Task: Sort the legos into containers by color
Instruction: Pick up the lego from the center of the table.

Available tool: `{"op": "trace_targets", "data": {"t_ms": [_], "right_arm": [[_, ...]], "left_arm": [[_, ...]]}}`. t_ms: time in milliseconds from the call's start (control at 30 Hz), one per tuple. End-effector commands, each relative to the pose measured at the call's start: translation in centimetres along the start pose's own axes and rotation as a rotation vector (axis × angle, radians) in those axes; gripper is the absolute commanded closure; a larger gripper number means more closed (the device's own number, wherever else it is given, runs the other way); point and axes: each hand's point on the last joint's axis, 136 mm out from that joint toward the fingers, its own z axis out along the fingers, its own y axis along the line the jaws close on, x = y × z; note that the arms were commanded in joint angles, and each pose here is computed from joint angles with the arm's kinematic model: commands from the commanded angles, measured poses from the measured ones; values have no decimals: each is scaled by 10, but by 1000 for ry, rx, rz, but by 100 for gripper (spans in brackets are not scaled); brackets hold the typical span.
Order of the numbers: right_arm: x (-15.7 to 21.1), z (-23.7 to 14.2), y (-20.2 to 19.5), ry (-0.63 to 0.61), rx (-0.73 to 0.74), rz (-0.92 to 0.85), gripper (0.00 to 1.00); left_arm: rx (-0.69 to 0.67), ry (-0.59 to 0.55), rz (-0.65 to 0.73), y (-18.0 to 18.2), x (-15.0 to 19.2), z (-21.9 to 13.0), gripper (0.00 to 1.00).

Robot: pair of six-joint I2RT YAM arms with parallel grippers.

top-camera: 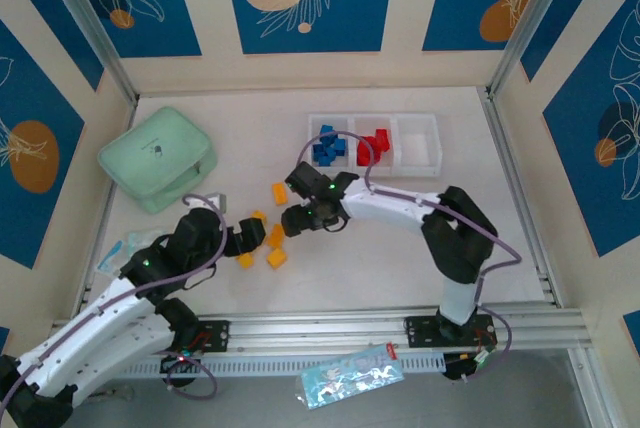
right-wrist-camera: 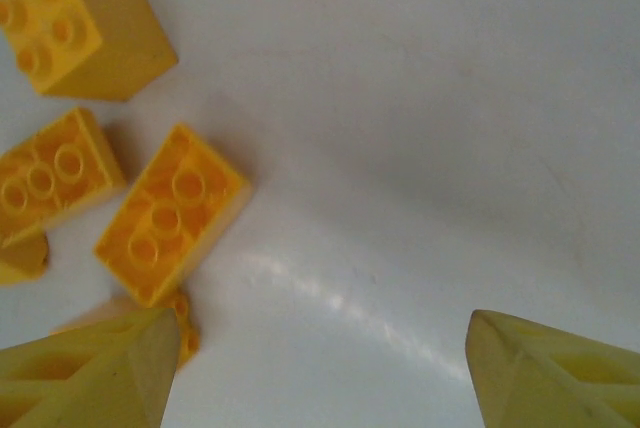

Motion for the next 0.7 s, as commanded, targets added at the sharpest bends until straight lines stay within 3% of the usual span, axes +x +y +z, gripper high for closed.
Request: {"op": "trace_targets", "data": {"t_ms": [0, 267, 667], "right_arm": [[-32, 8, 12, -62, -8, -25, 24], [-64, 49, 8, -56, 103, -73, 24], [-87, 81, -10, -36, 203, -114, 38]], "left_arm": [[-62, -20, -24, 17, 1, -4, 1], [-85, -49, -40, 27, 0, -8, 1], [-99, -75, -44, 31, -3, -12, 1]]}}
